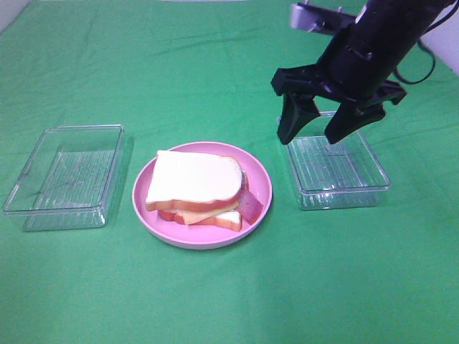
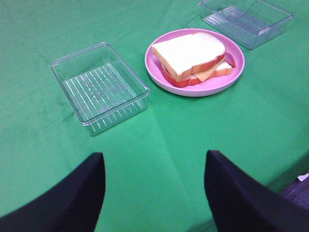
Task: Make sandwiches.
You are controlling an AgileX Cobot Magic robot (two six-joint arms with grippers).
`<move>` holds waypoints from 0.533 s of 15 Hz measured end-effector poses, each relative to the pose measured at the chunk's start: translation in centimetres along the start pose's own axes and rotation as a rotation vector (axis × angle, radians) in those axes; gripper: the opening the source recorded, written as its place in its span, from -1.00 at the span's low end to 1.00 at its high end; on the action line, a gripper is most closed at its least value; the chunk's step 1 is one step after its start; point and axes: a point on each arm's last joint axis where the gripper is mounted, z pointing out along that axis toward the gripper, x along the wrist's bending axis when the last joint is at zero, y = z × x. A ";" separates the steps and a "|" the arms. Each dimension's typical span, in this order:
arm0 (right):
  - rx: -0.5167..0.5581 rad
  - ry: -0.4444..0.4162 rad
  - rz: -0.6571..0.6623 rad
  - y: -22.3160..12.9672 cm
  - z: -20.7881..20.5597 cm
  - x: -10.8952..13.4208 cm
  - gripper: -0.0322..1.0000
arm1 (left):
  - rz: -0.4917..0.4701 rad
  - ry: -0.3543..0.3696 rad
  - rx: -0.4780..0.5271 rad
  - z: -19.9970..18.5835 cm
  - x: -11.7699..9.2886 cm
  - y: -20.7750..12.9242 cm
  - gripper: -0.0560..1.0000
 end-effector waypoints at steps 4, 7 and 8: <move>-0.103 -0.137 -0.029 -5.3 -5.4 -0.6 0.39 | 0.000 0.000 0.000 0.0 0.0 0.0 0.21; -0.174 -0.176 -0.064 -12.4 -8.0 -1.2 0.39 | 0.003 -0.001 0.000 0.0 0.0 0.0 0.21; -0.192 -0.181 -0.070 -14.4 -8.3 -1.4 0.39 | 0.005 -0.003 0.000 0.0 0.0 0.0 0.21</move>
